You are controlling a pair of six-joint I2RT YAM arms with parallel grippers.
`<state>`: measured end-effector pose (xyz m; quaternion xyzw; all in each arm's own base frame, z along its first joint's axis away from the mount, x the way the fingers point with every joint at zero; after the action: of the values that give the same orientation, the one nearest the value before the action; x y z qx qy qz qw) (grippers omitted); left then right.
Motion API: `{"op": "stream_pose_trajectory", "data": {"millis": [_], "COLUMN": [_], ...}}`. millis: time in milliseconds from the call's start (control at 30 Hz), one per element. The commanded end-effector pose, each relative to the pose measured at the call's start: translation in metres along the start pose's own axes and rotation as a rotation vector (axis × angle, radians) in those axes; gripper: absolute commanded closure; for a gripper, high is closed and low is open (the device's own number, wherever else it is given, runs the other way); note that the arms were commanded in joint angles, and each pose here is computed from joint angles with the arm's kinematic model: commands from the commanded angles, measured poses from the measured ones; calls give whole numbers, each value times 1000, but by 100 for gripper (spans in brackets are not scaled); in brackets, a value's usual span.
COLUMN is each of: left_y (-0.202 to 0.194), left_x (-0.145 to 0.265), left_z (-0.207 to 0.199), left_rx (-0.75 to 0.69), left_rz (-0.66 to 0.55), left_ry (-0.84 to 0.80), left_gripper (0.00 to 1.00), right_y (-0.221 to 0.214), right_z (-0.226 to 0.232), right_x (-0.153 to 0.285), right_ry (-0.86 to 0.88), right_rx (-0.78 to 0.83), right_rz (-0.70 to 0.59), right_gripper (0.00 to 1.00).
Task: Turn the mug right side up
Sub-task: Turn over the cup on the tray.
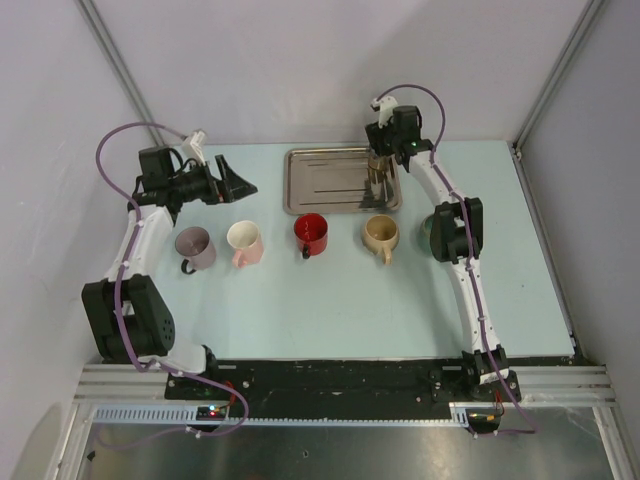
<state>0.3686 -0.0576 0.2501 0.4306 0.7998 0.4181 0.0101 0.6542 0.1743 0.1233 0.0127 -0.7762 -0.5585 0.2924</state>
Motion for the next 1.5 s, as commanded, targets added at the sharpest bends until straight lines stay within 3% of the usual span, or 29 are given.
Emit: {"op": "stream_pose_trajectory", "data": {"millis": [0,400,633,800,933,1067,1333,1467], "left_y": [15,16,15,13,10,7,4,3], "left_x": [6,6,5,5,6,7,12,13], "left_z": [-12,-12,-13,-14,-14,-15,-20,-21], "left_rx": [-31,-25,-21,-12,-12,-22,-48,-49], "left_rz": [-32,-31,-26,-19,-16,-13,-19,-18], "left_ry": [-28,-33,-41,-51,-55,-58,-65,-66], "left_gripper": [0,0,0,0,0,0,0,0], "right_y": [10,6,18,35,21,-2,-16,-16], "right_z": [3,5,26,31,44,58,69,73], "right_x": [0,9,37,64,75,77,75,71], "right_ry": [-12,23,103,140,133,111,113,126], "right_rx": [20,-17,-32,-93,-54,-7,-24,-40], "right_rz": [-16,17,37,48,78,126,171,204], "right_gripper": [35,61,75,80,82,76,40,32]}}
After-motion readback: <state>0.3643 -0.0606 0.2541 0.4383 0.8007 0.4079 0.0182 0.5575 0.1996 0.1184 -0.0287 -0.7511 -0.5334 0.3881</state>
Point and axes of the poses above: each gripper's point midway between its finger pads, its own x axis back along the fingers, its own z axis along the line the jaws close on, y = z × x, the point moved 4 cm from there along x, back along the fingers, and after that the axes turned 6 degrees about x, right-handed, at the moved point
